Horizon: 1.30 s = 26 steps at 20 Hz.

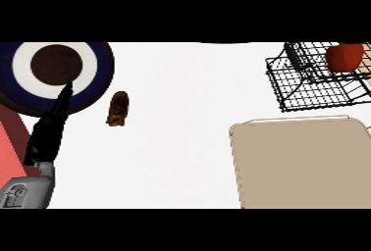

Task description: Pick the bell pepper from the tray and place it in the tiered basket

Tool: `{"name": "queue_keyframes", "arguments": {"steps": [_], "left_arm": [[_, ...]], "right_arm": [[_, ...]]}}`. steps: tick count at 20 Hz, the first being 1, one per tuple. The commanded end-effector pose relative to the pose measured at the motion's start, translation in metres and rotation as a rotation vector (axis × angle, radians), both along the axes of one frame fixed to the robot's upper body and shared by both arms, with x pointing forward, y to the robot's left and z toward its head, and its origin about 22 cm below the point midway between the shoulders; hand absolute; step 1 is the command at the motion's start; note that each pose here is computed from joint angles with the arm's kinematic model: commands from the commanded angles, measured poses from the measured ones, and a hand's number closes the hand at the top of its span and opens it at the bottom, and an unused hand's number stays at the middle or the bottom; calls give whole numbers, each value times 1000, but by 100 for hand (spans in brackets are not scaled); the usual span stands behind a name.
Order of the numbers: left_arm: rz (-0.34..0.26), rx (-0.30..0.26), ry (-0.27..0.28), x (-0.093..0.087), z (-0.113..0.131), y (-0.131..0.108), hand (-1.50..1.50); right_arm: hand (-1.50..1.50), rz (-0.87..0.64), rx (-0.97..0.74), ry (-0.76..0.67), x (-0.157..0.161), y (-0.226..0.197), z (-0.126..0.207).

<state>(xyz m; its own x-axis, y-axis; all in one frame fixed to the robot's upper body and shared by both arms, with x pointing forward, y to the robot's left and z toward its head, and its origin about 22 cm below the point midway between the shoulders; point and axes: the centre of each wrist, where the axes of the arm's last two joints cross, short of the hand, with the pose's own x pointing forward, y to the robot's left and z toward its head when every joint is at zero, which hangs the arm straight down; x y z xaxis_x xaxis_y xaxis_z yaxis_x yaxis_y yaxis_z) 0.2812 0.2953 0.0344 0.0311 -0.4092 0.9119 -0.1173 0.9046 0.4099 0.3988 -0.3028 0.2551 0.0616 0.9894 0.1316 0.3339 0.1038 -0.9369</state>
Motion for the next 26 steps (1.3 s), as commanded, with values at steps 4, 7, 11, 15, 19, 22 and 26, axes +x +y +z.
{"name": "queue_keyframes", "arguments": {"steps": [4,7,11,15,19,22,26], "left_arm": [[-2,-9,-7,8,-2,-13,0],[-8,13,-5,6,4,-7,0],[17,-4,-4,1,10,4,0],[-4,0,-2,-7,-9,2,0],[-11,-20,10,11,-16,3,0],[6,16,-2,14,3,15,0],[12,7,-14,7,5,-6,0]], "right_arm": [[150,69,86,103,16,-30,-27],[150,77,108,140,20,-52,-34],[150,17,388,254,23,-58,-48],[-150,20,330,302,28,-58,-60],[-150,53,463,178,34,-41,-78],[-150,52,524,83,20,-86,-53],[-150,61,577,-25,15,-91,-38]]}}
